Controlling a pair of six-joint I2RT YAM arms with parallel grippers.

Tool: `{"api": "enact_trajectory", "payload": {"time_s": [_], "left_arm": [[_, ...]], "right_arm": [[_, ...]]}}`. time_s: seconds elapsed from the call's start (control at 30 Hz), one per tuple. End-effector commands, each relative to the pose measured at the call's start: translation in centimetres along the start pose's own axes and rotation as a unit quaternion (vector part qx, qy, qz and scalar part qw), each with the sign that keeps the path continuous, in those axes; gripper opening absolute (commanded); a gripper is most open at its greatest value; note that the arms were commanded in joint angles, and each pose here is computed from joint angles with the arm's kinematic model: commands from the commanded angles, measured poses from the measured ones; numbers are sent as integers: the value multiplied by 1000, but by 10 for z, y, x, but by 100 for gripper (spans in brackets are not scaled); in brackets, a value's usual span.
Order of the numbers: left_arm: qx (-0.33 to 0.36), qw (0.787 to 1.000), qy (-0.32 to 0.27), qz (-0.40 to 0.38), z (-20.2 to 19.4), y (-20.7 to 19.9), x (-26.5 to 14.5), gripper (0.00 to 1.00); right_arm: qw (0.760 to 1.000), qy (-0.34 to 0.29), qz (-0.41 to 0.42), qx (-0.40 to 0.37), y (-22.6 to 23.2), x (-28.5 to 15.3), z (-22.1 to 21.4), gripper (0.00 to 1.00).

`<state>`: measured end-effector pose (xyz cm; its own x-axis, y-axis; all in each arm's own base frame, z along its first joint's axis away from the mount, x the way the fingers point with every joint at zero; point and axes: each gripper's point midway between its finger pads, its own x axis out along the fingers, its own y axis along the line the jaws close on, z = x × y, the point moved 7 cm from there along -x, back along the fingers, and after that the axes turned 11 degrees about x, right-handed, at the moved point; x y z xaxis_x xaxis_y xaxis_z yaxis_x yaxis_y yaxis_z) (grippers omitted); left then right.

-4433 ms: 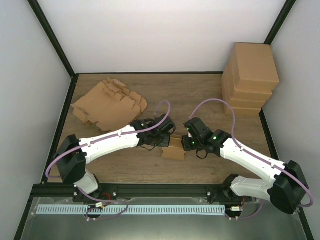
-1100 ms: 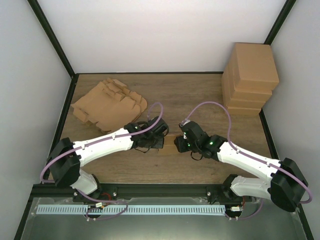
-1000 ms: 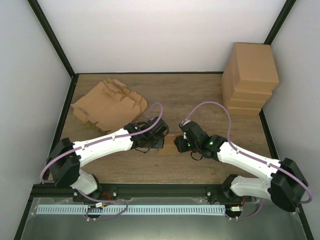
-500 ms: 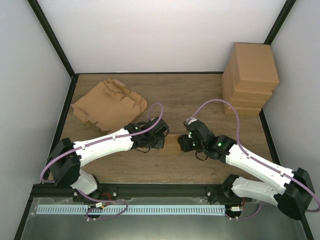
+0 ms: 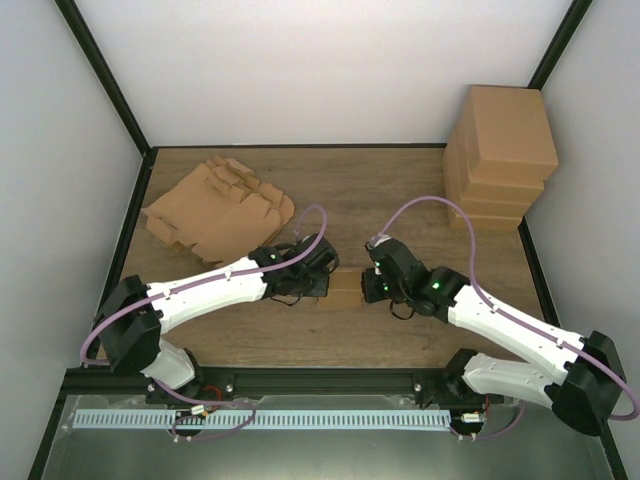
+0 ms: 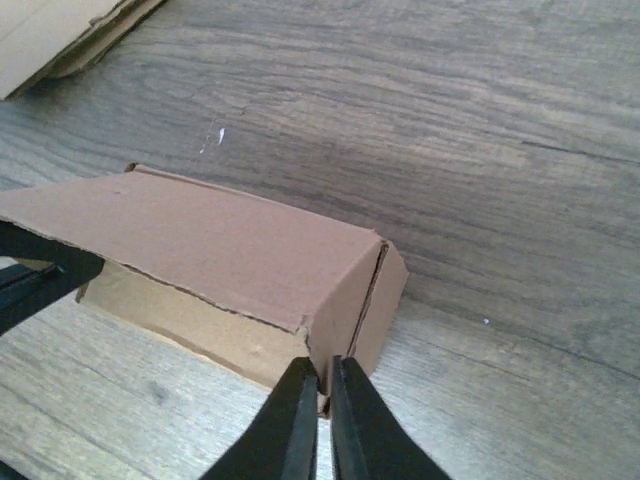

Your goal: Fold the paper box

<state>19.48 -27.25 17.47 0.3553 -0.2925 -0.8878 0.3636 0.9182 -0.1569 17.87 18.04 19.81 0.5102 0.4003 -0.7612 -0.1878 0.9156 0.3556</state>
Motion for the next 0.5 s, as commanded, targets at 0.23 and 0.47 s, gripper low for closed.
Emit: {"api": "enact_trajectory", "payload": {"time_s": [0.23, 0.47], "left_arm": [[9, 999, 45, 14, -16, 3, 13, 4], [10, 999, 46, 15, -20, 2, 16, 4]], "right_arm": [[1000, 20, -5, 11, -2, 4, -9, 1], [998, 46, -26, 31, -7, 12, -16, 1]]}}
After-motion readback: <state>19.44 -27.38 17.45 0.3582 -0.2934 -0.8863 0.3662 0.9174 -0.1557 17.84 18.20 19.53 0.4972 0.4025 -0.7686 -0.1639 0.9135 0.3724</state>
